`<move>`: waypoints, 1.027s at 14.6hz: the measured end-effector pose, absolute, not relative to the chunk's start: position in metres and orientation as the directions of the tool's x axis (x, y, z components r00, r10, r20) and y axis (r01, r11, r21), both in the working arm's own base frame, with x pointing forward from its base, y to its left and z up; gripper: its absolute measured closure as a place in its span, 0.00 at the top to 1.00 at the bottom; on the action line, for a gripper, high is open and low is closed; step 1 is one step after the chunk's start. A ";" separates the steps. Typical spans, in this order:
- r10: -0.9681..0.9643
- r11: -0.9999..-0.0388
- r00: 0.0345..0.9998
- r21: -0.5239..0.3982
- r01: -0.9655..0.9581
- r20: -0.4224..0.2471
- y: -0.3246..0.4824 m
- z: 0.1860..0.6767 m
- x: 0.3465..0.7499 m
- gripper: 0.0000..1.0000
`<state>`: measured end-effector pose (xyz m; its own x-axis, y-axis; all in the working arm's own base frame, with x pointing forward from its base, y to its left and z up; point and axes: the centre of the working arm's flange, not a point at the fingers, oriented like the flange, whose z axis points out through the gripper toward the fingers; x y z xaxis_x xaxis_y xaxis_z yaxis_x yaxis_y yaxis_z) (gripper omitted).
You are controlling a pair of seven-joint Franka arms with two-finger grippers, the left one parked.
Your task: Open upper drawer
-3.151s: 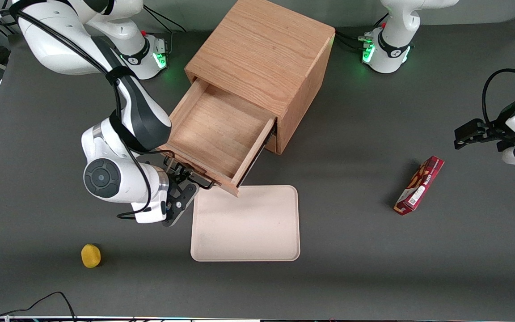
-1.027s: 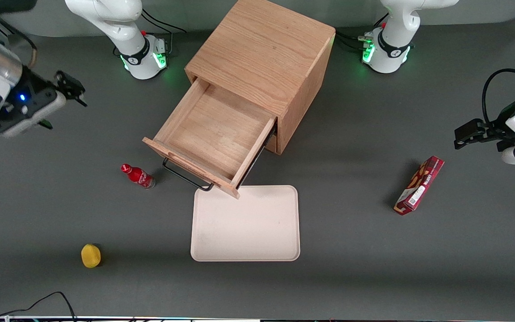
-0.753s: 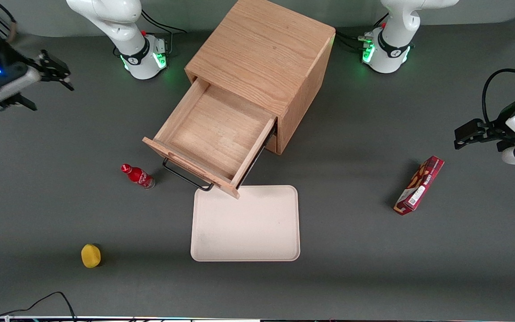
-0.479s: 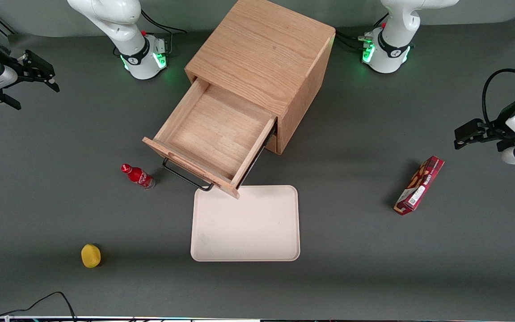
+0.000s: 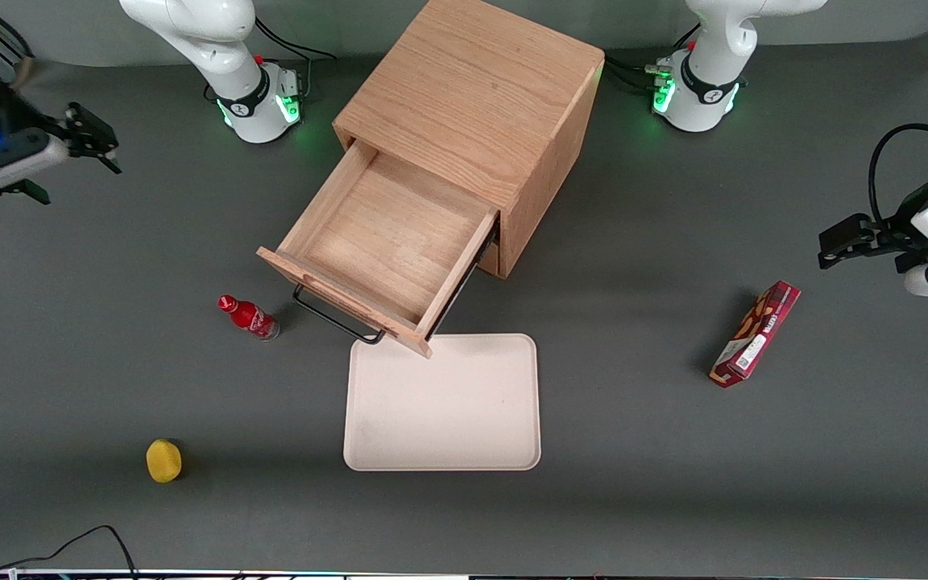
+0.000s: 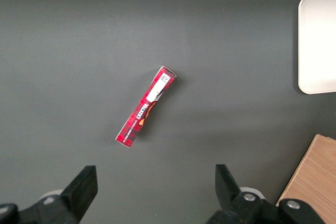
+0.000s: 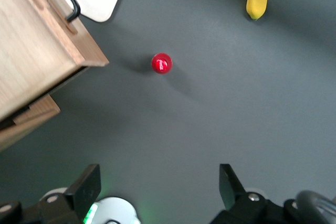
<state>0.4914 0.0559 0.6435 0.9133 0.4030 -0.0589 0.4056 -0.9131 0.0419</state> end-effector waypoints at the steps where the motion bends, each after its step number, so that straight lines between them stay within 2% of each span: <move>1: 0.362 -0.930 0.930 0.036 0.365 -0.057 0.059 0.642 0.493 1.00; 10: 0.230 -0.973 0.972 0.012 0.230 -0.044 0.022 0.643 0.506 1.00; 13: 0.201 -0.977 0.979 -0.074 0.199 -0.024 0.028 0.643 0.507 1.00; 15: 0.155 -0.983 0.988 -0.100 0.153 -0.011 0.030 0.642 0.511 1.00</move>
<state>0.5105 0.0298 0.6420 0.9879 0.1548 -0.0111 0.1529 -0.9831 -0.1002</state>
